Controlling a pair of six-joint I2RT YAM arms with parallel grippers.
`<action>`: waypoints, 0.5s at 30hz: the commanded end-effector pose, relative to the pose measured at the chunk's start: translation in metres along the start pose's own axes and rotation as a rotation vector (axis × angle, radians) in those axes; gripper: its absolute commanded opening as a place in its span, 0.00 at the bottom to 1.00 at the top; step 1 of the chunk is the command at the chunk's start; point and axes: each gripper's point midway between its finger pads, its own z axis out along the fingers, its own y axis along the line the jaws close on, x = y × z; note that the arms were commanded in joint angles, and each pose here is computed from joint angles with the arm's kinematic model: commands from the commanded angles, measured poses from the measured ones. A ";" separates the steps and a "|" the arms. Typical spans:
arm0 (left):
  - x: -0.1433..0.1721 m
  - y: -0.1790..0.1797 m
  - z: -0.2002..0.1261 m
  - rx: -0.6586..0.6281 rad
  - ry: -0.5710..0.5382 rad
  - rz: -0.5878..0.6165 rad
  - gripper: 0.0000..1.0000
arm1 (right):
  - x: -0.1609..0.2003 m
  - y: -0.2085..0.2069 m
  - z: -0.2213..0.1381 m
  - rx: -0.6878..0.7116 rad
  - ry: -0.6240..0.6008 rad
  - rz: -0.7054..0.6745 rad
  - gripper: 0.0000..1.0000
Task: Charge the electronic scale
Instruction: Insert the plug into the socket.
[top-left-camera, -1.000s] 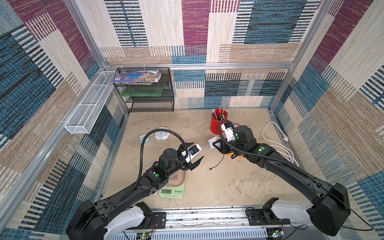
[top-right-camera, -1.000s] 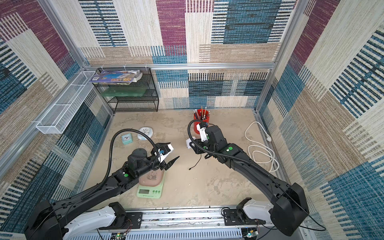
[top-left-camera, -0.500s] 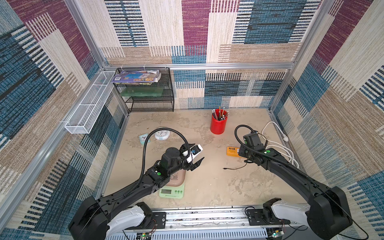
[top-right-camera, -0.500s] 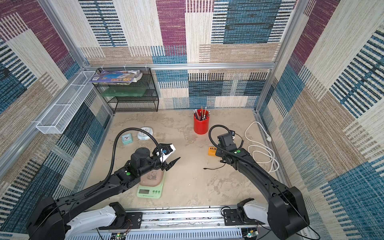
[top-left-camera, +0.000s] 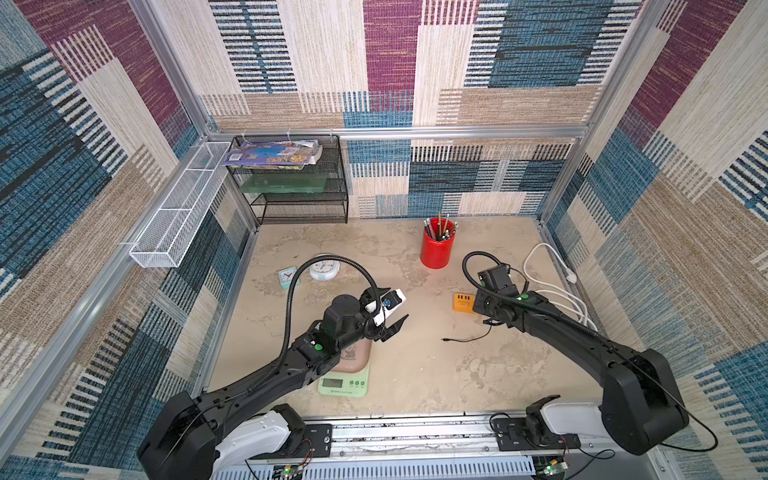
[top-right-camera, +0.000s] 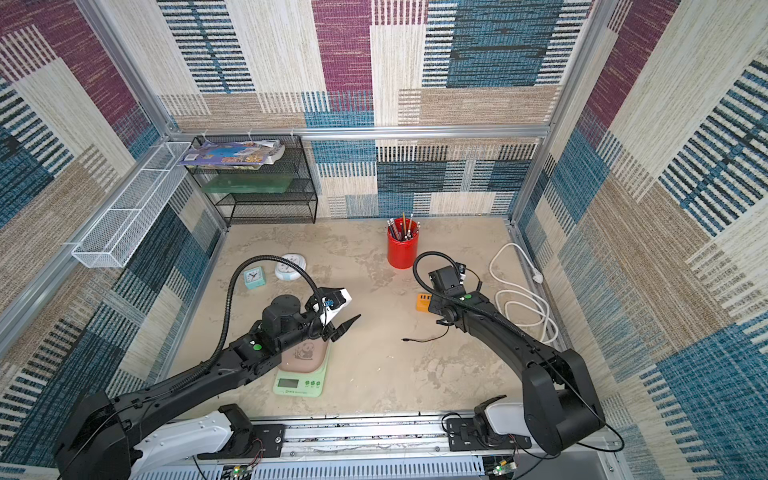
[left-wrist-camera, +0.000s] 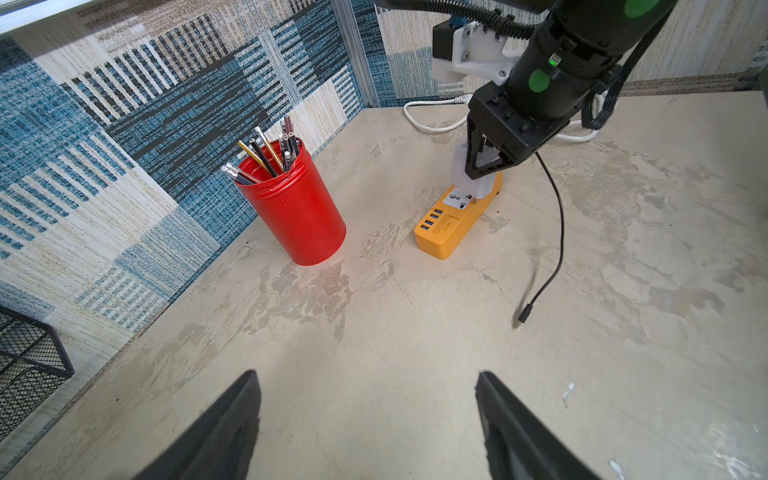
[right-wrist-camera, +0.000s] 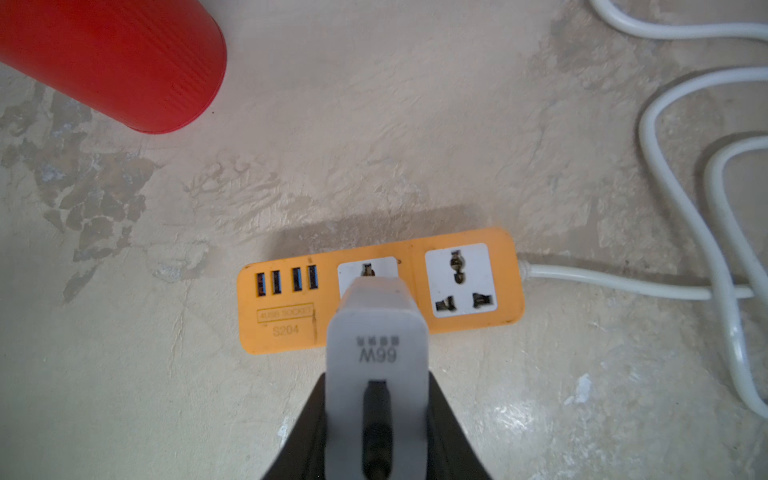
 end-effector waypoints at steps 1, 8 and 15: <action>-0.002 -0.001 0.000 0.007 -0.004 -0.018 0.82 | -0.014 0.005 0.000 0.013 -0.053 0.014 0.08; -0.002 0.000 -0.003 0.002 -0.004 -0.011 0.82 | -0.020 0.004 0.002 0.058 -0.068 -0.008 0.08; -0.002 0.001 -0.003 -0.004 -0.001 -0.006 0.82 | -0.016 0.004 0.012 0.051 -0.042 -0.012 0.08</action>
